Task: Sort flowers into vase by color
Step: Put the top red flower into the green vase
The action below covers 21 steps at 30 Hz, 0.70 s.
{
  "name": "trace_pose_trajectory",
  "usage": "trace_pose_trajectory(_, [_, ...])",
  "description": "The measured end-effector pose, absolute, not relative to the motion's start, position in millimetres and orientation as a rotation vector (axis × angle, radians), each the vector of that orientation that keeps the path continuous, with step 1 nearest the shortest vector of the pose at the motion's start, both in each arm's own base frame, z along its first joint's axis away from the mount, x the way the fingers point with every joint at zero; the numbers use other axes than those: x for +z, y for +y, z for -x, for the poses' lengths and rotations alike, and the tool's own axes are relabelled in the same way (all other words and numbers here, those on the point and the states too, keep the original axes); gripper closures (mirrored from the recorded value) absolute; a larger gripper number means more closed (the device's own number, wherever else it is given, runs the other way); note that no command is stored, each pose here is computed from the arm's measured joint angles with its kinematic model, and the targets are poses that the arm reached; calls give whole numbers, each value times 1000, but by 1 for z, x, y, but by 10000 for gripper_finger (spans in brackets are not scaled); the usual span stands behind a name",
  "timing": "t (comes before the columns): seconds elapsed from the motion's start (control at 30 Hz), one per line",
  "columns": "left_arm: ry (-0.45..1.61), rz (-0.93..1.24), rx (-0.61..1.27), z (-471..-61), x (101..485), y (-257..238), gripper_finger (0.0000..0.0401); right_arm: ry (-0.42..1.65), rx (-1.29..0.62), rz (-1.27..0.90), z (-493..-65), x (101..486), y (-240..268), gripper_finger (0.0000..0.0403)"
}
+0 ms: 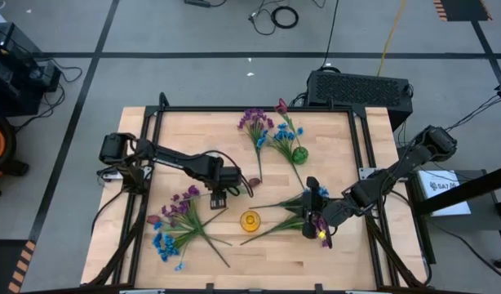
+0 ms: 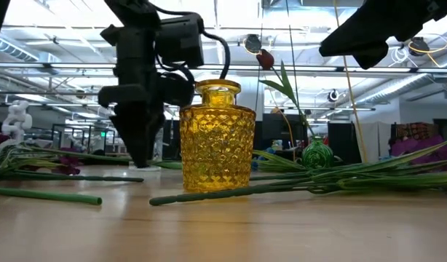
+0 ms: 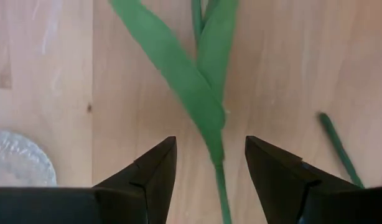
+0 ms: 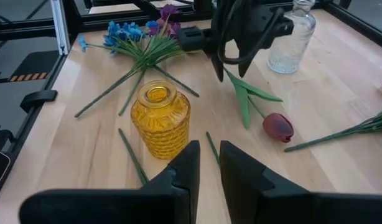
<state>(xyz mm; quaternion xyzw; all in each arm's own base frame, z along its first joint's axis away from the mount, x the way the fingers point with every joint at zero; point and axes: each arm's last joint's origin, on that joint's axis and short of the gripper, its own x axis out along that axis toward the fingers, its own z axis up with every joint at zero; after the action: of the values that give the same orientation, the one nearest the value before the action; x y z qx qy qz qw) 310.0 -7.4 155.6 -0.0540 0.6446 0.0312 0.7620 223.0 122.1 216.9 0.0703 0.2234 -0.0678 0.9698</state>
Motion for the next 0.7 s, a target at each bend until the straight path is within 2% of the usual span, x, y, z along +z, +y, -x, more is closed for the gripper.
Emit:
trace_pose_trajectory(0.1, [1411, 116, 64, -308, 153, -7, 248, 441, -134, -148, -224, 218, 122, 348])
trace_pose_trajectory(0.27, [1388, 85, 37, -309, 151, -5, 358, 382, -107, -144, -226, 224, 124, 348])
trace_pose_trajectory(0.33, [1371, 84, 38, -311, 152, -3, 386, 360, -81, -143, -228, 227, 126, 348])
trace_pose_trajectory(0.5, [1296, 80, 32, -317, 176, 2, 384, 323, -64, -136, -229, 231, 127, 348])
trace_pose_trajectory(0.7, [1104, 11, -17, -316, 236, 1, 384, 248, -98, -55, -231, 238, 126, 348])
